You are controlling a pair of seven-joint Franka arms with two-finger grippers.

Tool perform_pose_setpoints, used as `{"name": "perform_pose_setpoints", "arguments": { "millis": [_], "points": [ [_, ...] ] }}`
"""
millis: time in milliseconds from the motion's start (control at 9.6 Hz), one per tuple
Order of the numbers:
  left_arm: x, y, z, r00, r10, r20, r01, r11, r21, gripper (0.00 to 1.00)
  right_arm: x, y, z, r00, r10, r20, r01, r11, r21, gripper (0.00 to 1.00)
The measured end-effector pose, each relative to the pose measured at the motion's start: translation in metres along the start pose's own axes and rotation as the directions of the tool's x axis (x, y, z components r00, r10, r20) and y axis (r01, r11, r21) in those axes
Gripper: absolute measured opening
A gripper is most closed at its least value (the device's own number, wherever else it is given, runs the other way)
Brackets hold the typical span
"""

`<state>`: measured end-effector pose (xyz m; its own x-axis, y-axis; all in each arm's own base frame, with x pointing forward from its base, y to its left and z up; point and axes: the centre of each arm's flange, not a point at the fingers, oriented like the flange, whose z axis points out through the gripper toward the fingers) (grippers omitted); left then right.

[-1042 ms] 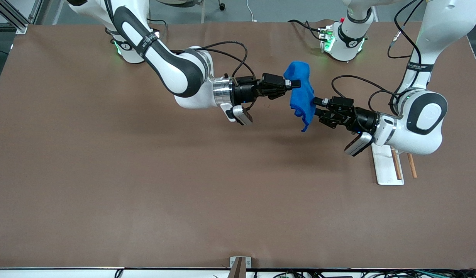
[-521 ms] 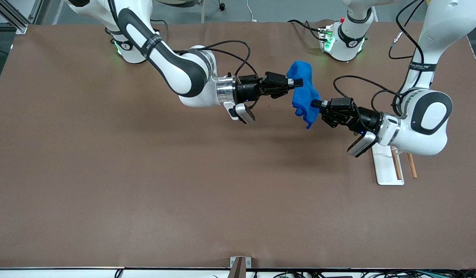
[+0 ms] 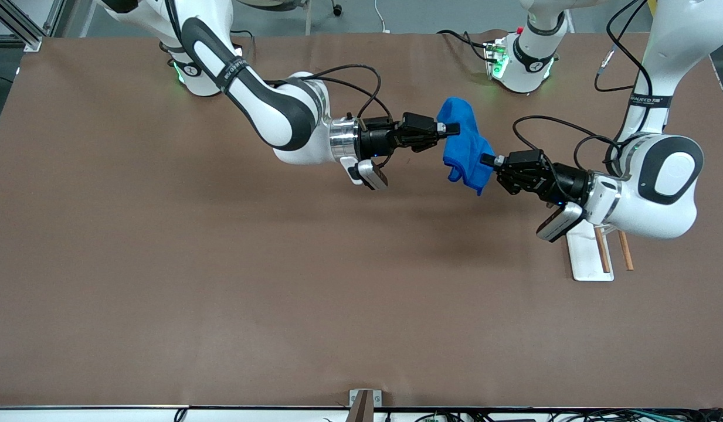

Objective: Right arm passes towel to left arm to hang

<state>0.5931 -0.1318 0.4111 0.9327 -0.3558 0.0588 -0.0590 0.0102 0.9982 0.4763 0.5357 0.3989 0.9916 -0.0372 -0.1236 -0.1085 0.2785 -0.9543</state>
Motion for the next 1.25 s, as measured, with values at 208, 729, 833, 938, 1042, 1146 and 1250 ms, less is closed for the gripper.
{"name": "perform_pose_setpoints", "arguments": {
  "millis": [208,729,833,938,1042,1146,1250],
  "points": [
    [0.006,0.013,-0.005,0.998,-0.056,-0.003,0.056,0.998,0.017,0.02,0.003,0.003,-0.004,0.999,0.005,-0.033,-0.006,1.0,-0.027,0.2],
    [0.019,0.05,-0.036,0.969,-0.243,-0.04,0.243,0.919,0.31,0.02,0.073,-0.003,-0.083,0.991,-0.063,-0.115,0.019,0.938,-0.346,0.99],
    [0.016,0.049,-0.053,0.964,-0.258,-0.063,0.261,0.883,0.389,0.02,0.098,-0.002,-0.121,0.988,-0.121,-0.097,0.067,0.896,-0.438,1.0],
    [0.008,0.043,-0.073,0.958,-0.276,-0.08,0.282,0.847,0.45,0.02,0.121,0.002,-0.164,0.983,-0.17,-0.069,0.108,0.84,-0.531,1.0],
    [-0.001,0.036,-0.093,0.95,-0.297,-0.097,0.304,0.807,0.507,0.02,0.142,0.005,-0.209,0.976,-0.217,-0.023,0.155,0.766,-0.624,1.0],
    [-0.009,0.031,-0.11,0.943,-0.315,-0.112,0.322,0.766,0.556,0.02,0.159,0.006,-0.248,0.966,-0.256,0.046,0.213,0.679,-0.702,1.0],
    [-0.016,0.025,-0.125,0.936,-0.328,-0.131,0.337,0.721,0.605,0.02,0.174,0.001,-0.285,0.953,-0.271,0.133,0.274,0.59,-0.759,1.0]
  ]
}}
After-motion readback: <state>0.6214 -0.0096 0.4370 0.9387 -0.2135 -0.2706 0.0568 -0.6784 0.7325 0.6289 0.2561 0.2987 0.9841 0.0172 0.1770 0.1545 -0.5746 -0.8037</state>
